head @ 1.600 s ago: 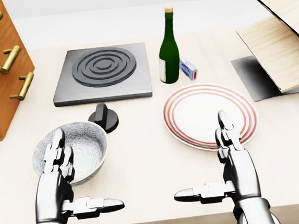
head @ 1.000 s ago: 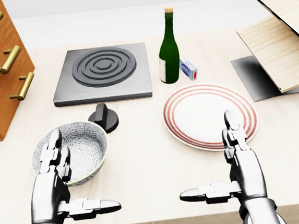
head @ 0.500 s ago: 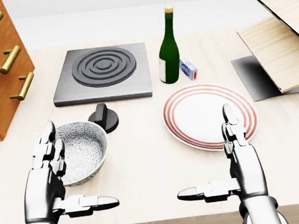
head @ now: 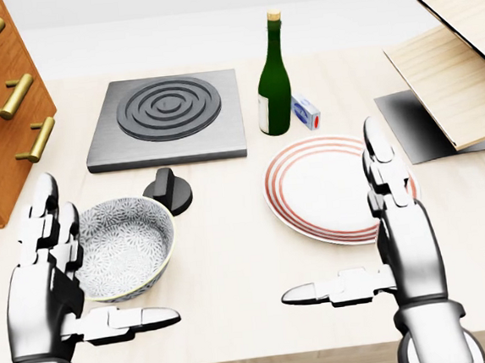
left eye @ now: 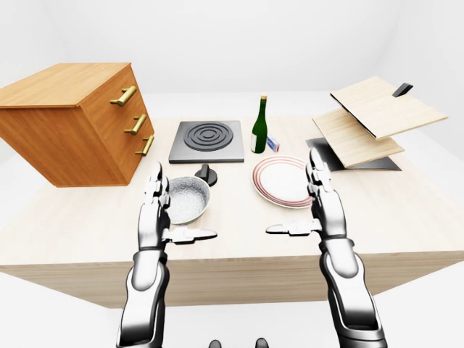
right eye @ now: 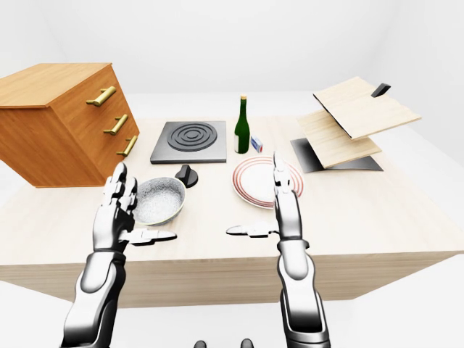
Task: Pick up the akita bowl and put it on the plate.
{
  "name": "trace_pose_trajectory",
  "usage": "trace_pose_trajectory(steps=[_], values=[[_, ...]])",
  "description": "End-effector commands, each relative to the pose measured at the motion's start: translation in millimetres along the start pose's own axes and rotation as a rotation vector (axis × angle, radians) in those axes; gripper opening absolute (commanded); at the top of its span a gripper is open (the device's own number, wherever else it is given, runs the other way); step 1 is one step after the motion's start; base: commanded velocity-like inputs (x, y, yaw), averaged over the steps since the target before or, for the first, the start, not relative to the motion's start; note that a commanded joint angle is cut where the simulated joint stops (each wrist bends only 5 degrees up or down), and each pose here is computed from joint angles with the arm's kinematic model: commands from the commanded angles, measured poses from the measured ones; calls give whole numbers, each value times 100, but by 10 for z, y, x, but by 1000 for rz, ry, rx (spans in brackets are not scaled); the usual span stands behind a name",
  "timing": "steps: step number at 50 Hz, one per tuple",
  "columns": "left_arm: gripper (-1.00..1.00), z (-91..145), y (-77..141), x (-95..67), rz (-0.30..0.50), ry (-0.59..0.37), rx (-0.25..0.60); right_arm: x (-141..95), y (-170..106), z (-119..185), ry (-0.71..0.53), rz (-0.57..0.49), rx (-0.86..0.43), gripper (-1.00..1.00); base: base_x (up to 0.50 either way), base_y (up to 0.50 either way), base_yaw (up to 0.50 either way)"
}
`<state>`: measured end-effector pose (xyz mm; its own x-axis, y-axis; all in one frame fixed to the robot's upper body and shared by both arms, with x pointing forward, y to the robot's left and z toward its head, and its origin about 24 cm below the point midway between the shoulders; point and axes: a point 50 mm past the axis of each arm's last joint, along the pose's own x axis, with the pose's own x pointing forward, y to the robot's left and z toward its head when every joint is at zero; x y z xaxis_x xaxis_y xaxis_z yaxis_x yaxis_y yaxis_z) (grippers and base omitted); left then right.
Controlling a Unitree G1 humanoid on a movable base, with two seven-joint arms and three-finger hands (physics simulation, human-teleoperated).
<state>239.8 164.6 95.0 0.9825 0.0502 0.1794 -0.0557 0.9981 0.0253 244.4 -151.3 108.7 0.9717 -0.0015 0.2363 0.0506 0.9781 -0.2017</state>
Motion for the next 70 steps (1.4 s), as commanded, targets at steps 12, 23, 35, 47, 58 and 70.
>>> trace_pose_trajectory(steps=[12,23,35,47,58,70], values=[[100,499,51,-72,34,-212,111,63,6,469,-207,5,-47,97,0,0,0],[100,902,47,-189,56,-392,195,53,6,511,-224,-4,-48,97,0,0,0],[100,1145,373,-326,202,-496,209,61,16,409,-180,-6,-45,97,0,0,0],[100,770,896,-392,392,-288,227,54,10,301,-131,-23,-11,97,0,0,0],[100,680,986,-412,429,-244,221,60,-3,271,-119,-30,1,97,0,0,0],[100,865,963,-493,450,-324,243,61,-7,260,-115,-31,2,97,0,0,0]])
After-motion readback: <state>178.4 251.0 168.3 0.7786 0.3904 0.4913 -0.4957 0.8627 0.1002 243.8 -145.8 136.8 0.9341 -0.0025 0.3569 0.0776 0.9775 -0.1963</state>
